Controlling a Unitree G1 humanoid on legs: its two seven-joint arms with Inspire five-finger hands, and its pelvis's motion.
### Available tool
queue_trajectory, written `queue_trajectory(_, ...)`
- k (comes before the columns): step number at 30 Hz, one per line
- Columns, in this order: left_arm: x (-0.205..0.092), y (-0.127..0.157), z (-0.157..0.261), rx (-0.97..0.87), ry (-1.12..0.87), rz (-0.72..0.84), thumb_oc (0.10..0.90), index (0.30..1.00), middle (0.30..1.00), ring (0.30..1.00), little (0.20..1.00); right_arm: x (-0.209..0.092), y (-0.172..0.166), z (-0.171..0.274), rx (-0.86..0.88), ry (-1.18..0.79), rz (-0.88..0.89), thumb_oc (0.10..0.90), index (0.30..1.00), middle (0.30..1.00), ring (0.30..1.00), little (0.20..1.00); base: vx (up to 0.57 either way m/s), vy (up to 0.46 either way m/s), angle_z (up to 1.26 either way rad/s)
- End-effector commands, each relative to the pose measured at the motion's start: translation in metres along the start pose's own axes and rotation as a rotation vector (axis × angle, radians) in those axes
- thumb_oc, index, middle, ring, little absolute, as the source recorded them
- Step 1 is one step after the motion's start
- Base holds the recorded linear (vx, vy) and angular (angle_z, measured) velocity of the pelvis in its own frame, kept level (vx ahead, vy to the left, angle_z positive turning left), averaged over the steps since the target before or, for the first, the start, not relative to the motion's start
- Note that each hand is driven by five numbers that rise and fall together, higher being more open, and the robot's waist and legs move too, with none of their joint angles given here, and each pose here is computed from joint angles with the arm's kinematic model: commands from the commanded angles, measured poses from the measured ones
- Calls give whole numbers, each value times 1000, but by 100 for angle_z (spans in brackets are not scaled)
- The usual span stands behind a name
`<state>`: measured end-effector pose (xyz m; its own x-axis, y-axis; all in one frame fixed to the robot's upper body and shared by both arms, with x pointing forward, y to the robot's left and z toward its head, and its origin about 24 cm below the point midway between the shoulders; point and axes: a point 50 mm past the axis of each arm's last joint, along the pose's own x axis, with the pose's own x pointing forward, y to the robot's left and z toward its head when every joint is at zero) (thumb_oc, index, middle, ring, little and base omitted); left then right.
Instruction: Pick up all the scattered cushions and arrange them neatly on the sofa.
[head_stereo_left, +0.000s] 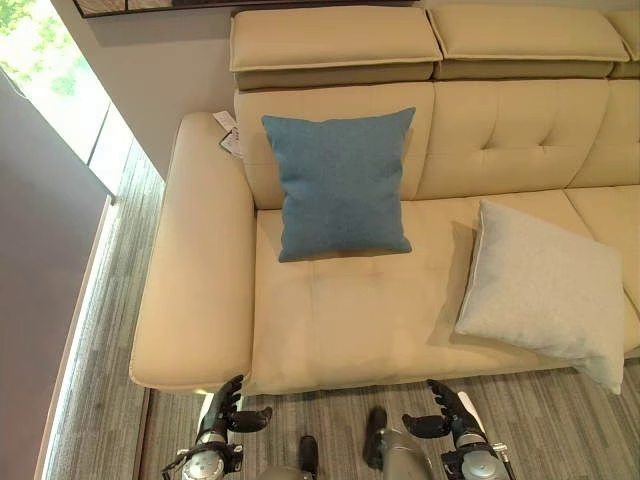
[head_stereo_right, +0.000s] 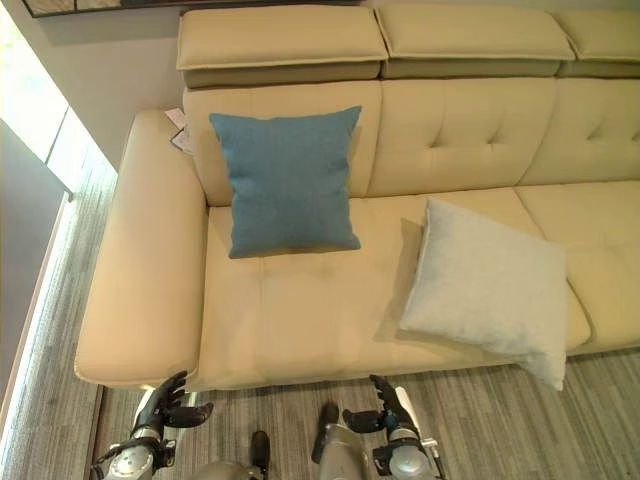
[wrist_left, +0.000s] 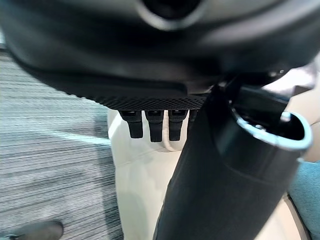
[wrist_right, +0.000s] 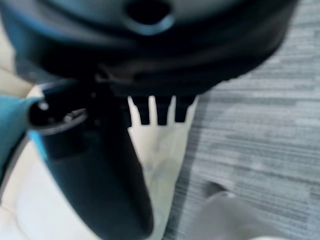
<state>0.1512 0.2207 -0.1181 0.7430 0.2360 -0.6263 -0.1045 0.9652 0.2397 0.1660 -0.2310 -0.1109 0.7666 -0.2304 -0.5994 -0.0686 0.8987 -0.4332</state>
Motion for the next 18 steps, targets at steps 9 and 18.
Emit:
queue_trajectory(9, 2, 10, -1, -75, -2, 60, 800, 900, 900, 900, 900, 8, -12, 30, 11, -129, -60, 800, 900, 900, 900, 900, -99, -165, -36)
queue_trajectory(18, 5, -13, 7, -64, -10, -34, 800, 900, 900, 900, 900, 6, -23, 5, 12, -25, -96, 800, 900, 900, 900, 900, -199, -35, -3)
